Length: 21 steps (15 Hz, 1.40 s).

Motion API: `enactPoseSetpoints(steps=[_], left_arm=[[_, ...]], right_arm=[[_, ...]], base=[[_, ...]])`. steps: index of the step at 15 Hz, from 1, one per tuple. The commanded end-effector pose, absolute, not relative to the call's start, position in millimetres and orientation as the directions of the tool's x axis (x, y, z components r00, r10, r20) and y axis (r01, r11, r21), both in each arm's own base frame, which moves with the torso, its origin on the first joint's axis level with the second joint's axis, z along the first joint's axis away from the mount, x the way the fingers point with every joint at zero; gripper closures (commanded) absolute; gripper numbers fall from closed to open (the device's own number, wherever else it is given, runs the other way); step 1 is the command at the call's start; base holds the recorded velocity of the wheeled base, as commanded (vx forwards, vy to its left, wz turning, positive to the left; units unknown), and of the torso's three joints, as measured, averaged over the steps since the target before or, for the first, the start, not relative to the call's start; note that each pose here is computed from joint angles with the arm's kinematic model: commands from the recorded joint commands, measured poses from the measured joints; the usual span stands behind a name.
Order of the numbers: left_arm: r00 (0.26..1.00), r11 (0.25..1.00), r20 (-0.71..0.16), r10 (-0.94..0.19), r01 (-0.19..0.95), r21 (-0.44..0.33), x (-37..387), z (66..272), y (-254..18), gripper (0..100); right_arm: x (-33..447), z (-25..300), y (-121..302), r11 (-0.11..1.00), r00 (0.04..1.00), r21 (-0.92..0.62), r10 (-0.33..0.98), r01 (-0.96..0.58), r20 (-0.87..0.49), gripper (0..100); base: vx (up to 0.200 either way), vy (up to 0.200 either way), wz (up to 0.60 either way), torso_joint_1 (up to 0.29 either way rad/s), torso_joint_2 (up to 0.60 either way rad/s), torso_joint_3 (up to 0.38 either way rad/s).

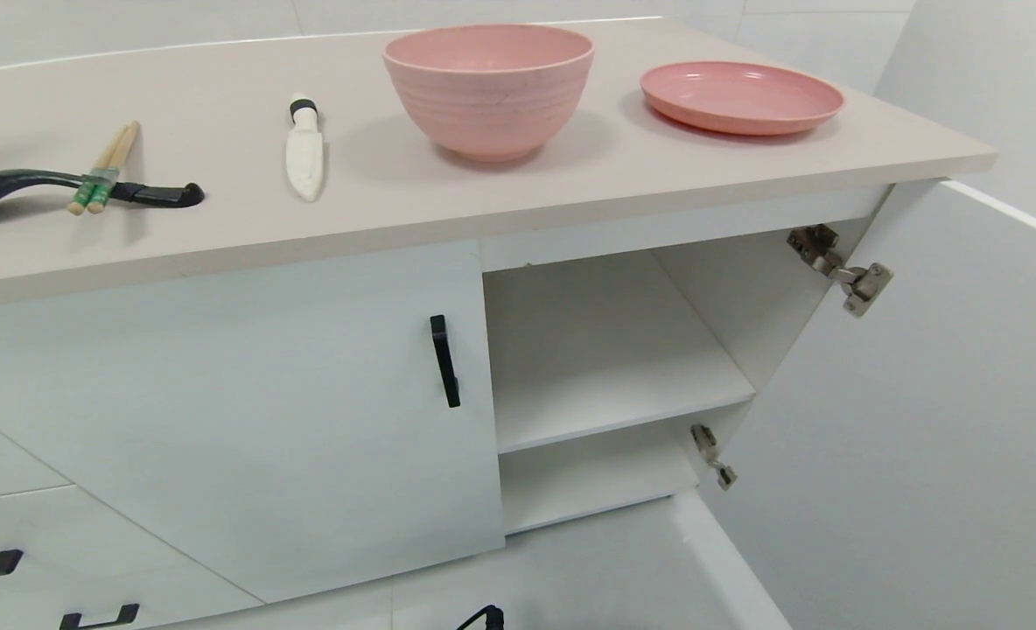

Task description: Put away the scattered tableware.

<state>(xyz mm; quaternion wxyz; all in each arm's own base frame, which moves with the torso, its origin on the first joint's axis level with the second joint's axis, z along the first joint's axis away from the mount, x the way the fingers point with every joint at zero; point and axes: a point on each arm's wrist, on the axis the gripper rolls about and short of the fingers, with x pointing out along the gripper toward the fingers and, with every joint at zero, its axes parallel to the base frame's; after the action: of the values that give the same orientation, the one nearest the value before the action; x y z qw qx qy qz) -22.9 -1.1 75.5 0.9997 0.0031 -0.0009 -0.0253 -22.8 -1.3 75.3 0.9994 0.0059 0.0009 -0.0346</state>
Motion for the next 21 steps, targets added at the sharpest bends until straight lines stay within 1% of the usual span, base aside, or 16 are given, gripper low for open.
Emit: enactPoseSetpoints(steps=[1,5,10,17,20,21], left_arm=[[0.999,0.999,0.0,-0.051,0.051,0.006,-22.7,75.7,-1.1,0],[0.999,0.999,0.0,-0.049,0.049,0.0,-22.7,75.7,-1.1,0],[0.999,0.999,0.002,-0.037,0.037,-0.015,-22.7,75.8,-0.8,0],[0.999,0.999,0.002,-0.038,0.038,-0.017,-22.7,75.8,-0.9,0],[0.999,0.999,0.003,-0.038,0.038,-0.017,-22.8,75.8,-0.9,0],[0.999,0.999,0.003,-0.038,0.038,-0.017,-22.8,75.8,-0.9,0]], right_arm=[[-22.9,75.3,-1.3,0.998,0.998,0.012,-0.069,0.069,-0.002,0],[-22.9,75.3,-1.3,0.998,0.998,0.012,-0.067,0.067,-0.002,0],[-22.9,75.3,-1.3,0.998,0.998,0.012,-0.069,0.069,-0.002,0],[-22.9,75.3,-1.3,0.997,0.998,0.017,-0.069,0.069,-0.002,0],[-22.9,75.3,-1.3,0.997,0.998,0.017,-0.069,0.069,-0.002,0],[-22.9,75.3,-1.3,0.997,0.998,0.017,-0.069,0.069,-0.002,0]], base=[[0.0,0.0,0.0,0.0,0.0,0.0],[0.0,0.0,0.0,0.021,-0.03,-0.009],[0.0,0.0,0.0,0.218,-0.13,-0.128],[0.0,0.0,0.0,0.22,-0.58,-0.208],[0.0,0.0,0.0,0.097,-0.49,-0.224],[0.0,0.0,0.0,0.3,-0.48,-0.227]])
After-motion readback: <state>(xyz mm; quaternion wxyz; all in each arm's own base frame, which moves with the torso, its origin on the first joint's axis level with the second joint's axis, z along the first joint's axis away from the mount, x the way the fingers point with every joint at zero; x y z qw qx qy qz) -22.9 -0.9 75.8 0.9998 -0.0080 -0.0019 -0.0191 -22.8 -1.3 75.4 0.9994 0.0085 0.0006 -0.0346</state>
